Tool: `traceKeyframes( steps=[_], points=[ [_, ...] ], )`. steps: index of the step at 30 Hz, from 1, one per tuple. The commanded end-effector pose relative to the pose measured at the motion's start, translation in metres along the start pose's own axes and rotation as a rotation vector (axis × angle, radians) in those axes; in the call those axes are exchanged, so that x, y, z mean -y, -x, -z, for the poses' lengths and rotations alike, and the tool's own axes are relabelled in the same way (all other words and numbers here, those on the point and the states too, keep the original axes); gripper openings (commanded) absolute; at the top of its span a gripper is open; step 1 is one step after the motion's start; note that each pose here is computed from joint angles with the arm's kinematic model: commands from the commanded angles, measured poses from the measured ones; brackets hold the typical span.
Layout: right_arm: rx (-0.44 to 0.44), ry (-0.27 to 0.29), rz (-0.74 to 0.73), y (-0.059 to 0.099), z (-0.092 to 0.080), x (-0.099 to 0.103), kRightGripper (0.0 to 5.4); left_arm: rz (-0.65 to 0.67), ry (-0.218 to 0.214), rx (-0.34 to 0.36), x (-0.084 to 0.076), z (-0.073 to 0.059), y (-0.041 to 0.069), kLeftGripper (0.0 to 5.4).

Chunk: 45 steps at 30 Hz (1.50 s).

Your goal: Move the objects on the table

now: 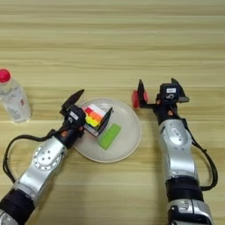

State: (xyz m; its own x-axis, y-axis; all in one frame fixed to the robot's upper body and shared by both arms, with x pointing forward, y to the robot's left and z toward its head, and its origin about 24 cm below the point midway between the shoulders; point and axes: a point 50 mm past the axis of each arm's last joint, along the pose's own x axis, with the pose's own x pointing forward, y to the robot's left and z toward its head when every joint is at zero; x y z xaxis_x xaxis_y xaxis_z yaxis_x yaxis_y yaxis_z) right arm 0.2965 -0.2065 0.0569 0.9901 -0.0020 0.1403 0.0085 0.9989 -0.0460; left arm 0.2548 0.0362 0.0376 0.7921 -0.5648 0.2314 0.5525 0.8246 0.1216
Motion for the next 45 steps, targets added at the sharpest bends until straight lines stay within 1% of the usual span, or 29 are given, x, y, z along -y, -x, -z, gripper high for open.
traceKeyframes(
  steps=[1, 3, 5, 7, 9, 11, 13, 16, 26, 30, 33, 35, 39, 43, 45],
  points=[
    [0.008, 0.003, 0.001, -0.001, -0.001, 0.0, 5.4, -0.064, 0.055, 0.093, -0.001, -0.018, -0.004, 5.38],
    [0.008, 0.004, 0.001, 0.0, -0.001, 0.0, 5.4, -0.096, 0.052, 0.111, -0.007, -0.022, -0.003, 5.38],
    [0.011, 0.006, -0.001, 0.0, -0.001, 0.0, 5.4, -0.147, 0.044, 0.111, -0.017, -0.022, 0.001, 5.38],
    [0.02, 0.011, -0.009, 0.0, -0.002, -0.001, 5.4, -0.205, 0.017, 0.095, -0.028, -0.019, 0.005, 5.38],
    [0.05, 0.02, -0.042, 0.002, -0.005, -0.005, 5.4, -0.255, -0.007, 0.069, -0.038, -0.014, 0.01, 5.38],
    [0.075, 0.027, -0.076, 0.006, -0.007, -0.008, 5.4, -0.297, -0.002, 0.052, -0.044, -0.01, 0.014, 5.38],
    [0.089, 0.017, -0.104, 0.009, -0.007, -0.011, 5.4, -0.326, -0.001, 0.043, -0.049, -0.007, 0.017, 5.38],
    [0.114, 0.017, -0.148, 0.013, -0.009, -0.014, 5.4, -0.361, 0.002, 0.031, -0.054, -0.003, 0.021, 5.38],
    [0.188, -0.012, -0.296, 0.025, -0.021, -0.025, 5.4, -0.423, 0.015, -0.013, -0.065, 0.01, 0.027, 5.38],
    [0.208, -0.021, -0.374, 0.031, -0.026, -0.034, 5.4, -0.459, 0.017, -0.024, -0.069, 0.015, 0.029, 5.38],
    [0.205, -0.033, -0.421, 0.033, -0.028, -0.042, 5.4, -0.467, 0.018, -0.036, -0.07, 0.019, 0.03, 5.38],
    [0.2, -0.024, -0.456, 0.035, -0.028, -0.047, 5.4, -0.466, 0.016, -0.04, -0.069, 0.02, 0.03, 5.38],
    [0.167, -0.008, -0.52, 0.039, -0.023, -0.06, 5.4, -0.463, 0.014, -0.042, -0.068, 0.022, 0.03, 5.38],
    [0.149, -0.013, -0.548, 0.041, -0.02, -0.068, 5.4, -0.463, 0.012, -0.043, -0.068, 0.022, 0.03, 5.38],
    [0.138, -0.006, -0.562, 0.041, -0.019, -0.071, 5.4, -0.464, 0.012, -0.043, -0.068, 0.022, 0.03, 5.38]
  ],
)
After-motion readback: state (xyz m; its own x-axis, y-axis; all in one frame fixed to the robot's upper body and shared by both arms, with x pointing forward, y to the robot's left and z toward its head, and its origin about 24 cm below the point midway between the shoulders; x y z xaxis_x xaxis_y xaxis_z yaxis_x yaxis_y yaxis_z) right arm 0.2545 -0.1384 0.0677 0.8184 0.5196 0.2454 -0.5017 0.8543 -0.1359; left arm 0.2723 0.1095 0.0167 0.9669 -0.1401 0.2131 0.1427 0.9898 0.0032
